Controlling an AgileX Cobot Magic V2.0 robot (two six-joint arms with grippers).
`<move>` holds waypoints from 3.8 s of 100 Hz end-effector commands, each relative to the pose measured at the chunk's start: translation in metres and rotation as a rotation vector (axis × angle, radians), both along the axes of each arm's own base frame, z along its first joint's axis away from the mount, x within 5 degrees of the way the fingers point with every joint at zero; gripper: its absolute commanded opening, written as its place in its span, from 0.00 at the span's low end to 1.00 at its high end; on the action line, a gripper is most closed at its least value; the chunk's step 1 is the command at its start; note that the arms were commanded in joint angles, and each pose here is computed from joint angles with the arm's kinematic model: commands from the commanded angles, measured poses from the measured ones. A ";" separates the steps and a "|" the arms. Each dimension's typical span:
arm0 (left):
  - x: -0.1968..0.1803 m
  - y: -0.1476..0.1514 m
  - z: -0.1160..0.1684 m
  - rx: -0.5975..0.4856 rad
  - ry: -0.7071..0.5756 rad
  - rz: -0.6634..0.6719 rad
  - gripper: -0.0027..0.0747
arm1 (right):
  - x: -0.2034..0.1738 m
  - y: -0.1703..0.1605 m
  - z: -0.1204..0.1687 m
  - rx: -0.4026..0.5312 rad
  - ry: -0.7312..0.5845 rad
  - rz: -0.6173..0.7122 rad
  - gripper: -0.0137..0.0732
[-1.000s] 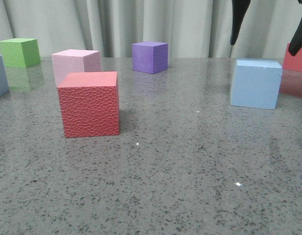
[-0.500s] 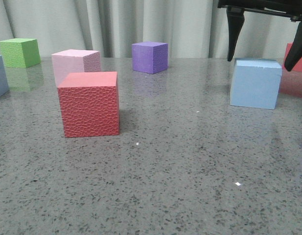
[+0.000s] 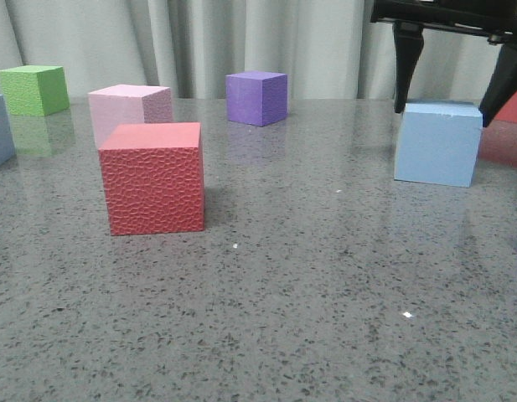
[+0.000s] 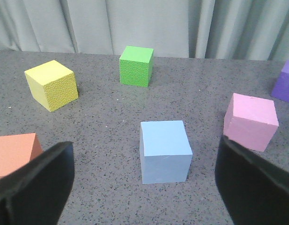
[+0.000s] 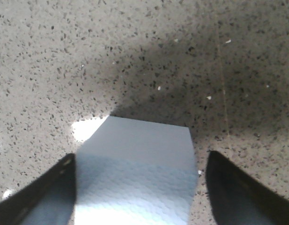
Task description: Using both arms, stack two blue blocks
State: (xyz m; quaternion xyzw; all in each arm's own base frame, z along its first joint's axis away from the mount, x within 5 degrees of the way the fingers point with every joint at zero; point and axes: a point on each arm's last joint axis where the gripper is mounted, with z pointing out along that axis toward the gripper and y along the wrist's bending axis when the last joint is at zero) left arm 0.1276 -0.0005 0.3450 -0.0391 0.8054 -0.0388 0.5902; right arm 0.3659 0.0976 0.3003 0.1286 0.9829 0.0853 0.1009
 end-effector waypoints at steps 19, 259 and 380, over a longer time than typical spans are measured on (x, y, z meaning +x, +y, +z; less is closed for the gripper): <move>0.002 0.000 0.019 -0.017 -0.116 0.007 0.80 | -0.006 -0.001 0.024 0.015 -0.052 0.008 0.58; 0.002 0.000 0.019 -0.017 -0.116 0.007 0.80 | -0.030 0.108 0.109 0.052 -0.328 0.312 0.88; 0.078 -0.001 0.038 -0.043 0.192 -0.021 0.80 | -0.248 -0.038 0.097 0.063 -0.824 0.299 0.88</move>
